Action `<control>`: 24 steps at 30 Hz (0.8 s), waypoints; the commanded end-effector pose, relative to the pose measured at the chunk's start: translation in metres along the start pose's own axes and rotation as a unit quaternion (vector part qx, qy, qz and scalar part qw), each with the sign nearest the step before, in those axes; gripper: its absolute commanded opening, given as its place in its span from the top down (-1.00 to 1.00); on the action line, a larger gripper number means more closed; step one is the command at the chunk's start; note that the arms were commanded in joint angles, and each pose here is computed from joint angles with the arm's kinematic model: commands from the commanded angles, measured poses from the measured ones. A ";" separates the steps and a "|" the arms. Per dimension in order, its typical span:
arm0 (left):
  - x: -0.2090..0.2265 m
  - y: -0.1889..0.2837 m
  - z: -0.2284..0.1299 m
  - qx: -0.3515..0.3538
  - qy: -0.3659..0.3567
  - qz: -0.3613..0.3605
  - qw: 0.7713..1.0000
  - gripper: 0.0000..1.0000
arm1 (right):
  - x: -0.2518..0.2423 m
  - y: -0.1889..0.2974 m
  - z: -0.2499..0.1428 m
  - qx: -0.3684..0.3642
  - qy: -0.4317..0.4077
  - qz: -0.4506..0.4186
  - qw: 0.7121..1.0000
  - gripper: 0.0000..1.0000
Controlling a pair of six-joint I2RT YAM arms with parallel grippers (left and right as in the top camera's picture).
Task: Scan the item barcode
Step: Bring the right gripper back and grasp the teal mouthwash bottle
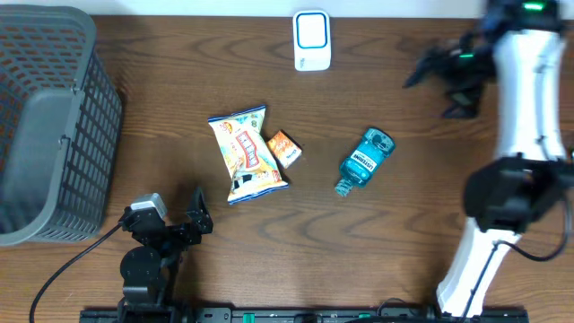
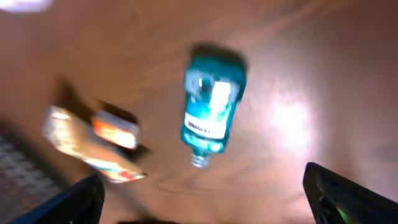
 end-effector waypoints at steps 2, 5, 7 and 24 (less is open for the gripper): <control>0.006 -0.003 -0.011 0.013 -0.002 0.012 1.000 -0.96 | 0.050 -0.033 -0.044 -0.029 0.038 -0.110 0.993 -0.99; 0.006 -0.003 -0.011 0.013 -0.002 0.012 1.000 -0.95 | 0.078 -0.050 -0.078 -0.051 0.052 -0.154 0.985 -0.99; 0.006 -0.003 -0.011 0.013 -0.002 0.012 1.000 -0.95 | 0.086 -0.060 -0.095 -0.076 0.039 -0.187 0.979 -0.97; 0.006 -0.003 -0.011 0.013 -0.002 0.012 1.000 -0.96 | 0.049 -0.145 -0.130 -0.108 -0.044 -0.319 0.940 -0.99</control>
Point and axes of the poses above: each gripper's point midway between its finger pads, its own y axis back along the fingers, its own x axis along the line the jaws close on, z = x × y, the point moved 4 cm from there along y, back along the fingers, and after that the axes turned 2 degrees about -y, right-handed, at the moved point
